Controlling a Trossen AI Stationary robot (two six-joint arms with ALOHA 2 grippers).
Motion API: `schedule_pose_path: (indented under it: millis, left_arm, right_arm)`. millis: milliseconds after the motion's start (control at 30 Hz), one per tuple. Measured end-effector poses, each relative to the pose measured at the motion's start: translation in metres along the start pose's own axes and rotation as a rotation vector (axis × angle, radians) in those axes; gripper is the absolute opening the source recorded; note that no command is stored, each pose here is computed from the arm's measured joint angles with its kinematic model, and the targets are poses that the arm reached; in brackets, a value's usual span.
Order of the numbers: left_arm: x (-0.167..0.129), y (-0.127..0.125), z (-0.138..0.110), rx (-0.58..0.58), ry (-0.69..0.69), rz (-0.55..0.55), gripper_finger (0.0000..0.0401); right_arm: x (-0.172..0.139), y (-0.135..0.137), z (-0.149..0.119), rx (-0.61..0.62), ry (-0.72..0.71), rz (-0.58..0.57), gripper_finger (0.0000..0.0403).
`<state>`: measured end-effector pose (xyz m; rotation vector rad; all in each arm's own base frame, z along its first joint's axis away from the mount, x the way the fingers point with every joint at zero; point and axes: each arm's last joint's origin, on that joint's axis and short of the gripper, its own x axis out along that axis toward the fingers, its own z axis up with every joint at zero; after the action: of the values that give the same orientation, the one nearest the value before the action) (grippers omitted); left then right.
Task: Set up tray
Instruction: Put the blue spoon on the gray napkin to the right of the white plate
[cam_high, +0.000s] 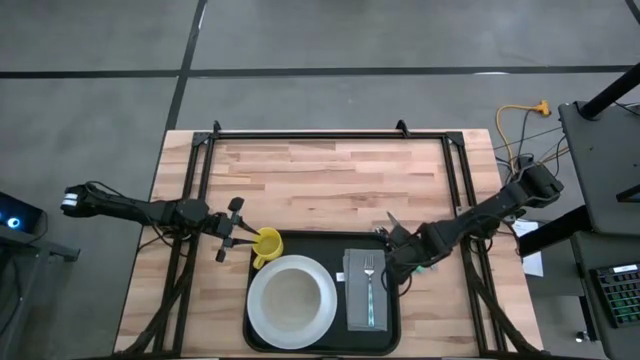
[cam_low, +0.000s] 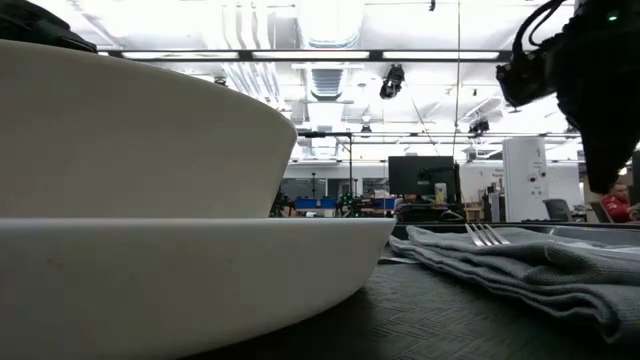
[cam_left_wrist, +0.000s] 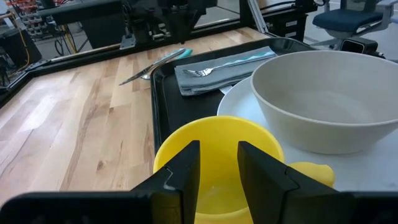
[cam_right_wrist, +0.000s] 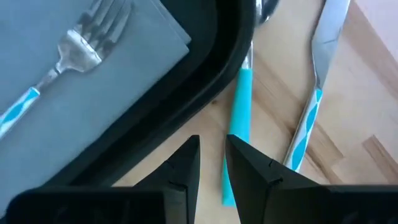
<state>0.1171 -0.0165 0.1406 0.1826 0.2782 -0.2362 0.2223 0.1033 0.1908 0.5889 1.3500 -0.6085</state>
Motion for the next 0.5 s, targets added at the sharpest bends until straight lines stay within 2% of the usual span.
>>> schedule_pose_path:
  millis: [367,500]
  left_arm:
    - [0.000,0.000,0.000,0.000,0.000,0.000,0.0094]
    - [0.000,0.000,0.000,0.000,0.000,0.000,0.0094]
  right_arm:
    - [0.024,-0.013,-0.012,0.010,0.079,-0.029,0.0085]
    - [0.034,-0.017,-0.016,0.012,0.115,0.005,0.0085]
